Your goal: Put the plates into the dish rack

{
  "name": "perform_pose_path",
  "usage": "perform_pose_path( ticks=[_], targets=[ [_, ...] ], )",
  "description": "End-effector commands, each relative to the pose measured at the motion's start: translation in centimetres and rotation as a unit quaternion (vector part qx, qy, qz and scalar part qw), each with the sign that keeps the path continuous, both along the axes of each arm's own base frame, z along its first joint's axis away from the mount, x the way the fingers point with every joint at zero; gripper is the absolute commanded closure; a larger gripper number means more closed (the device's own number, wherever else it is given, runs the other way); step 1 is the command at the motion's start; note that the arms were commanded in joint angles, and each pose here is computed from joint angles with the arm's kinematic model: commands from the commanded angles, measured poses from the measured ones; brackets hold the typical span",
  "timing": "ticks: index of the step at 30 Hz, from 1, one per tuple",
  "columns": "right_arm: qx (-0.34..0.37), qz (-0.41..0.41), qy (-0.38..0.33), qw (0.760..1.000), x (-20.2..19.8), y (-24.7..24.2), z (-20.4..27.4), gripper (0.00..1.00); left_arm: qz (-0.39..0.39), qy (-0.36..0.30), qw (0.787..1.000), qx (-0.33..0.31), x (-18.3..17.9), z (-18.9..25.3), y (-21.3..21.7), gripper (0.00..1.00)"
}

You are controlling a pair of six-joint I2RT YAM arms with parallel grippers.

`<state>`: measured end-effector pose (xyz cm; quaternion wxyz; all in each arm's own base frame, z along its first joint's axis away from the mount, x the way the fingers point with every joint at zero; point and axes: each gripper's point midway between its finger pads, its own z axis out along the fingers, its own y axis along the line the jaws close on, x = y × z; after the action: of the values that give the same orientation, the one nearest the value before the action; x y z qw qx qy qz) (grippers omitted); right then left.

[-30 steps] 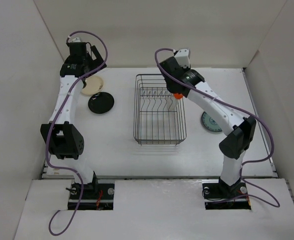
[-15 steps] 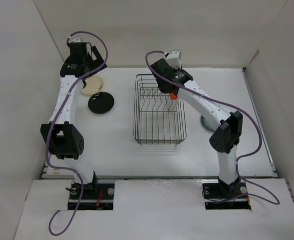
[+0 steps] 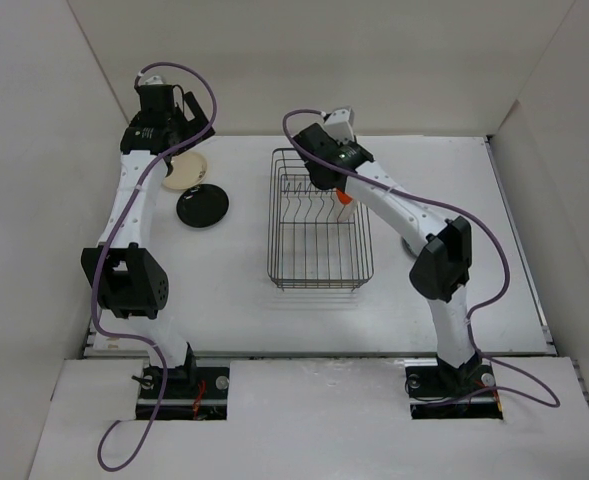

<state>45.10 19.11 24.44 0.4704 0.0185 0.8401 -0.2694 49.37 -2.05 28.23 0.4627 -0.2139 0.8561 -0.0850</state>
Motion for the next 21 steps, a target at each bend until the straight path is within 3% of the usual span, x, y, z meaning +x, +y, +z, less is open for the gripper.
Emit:
perform_pose_path(
  ticks=[1, 10, 15, 18, 21],
  targets=[
    [0.008, 0.001, -0.016, 1.0, -0.2, 0.8, 0.5, 1.0, 0.001, -0.047, 0.999, -0.008, 0.0, 3.8, 0.1, 0.0],
    [0.012, 0.017, -0.003, 1.0, -0.8, 2.4, -0.8, 0.8, -0.003, -0.047, 0.999, -0.01, 0.0, 3.8, 0.0, 0.0],
    [0.016, 0.017, 0.0, 1.0, -0.7, 2.6, -1.4, 0.62, -0.003, -0.047, 0.999, -0.01, 0.0, 3.8, 0.0, 0.0],
    [0.03, 0.013, -0.015, 0.999, -1.7, 2.2, 0.8, 0.54, -0.003, -0.047, 0.999, -0.01, 0.0, 3.8, 0.0, 0.0],
    [0.056, 0.004, -0.042, 0.998, -3.0, 1.0, 4.4, 0.52, -0.003, -0.047, 0.999, -0.01, 0.0, 3.8, 0.0, 0.0]
  ],
)
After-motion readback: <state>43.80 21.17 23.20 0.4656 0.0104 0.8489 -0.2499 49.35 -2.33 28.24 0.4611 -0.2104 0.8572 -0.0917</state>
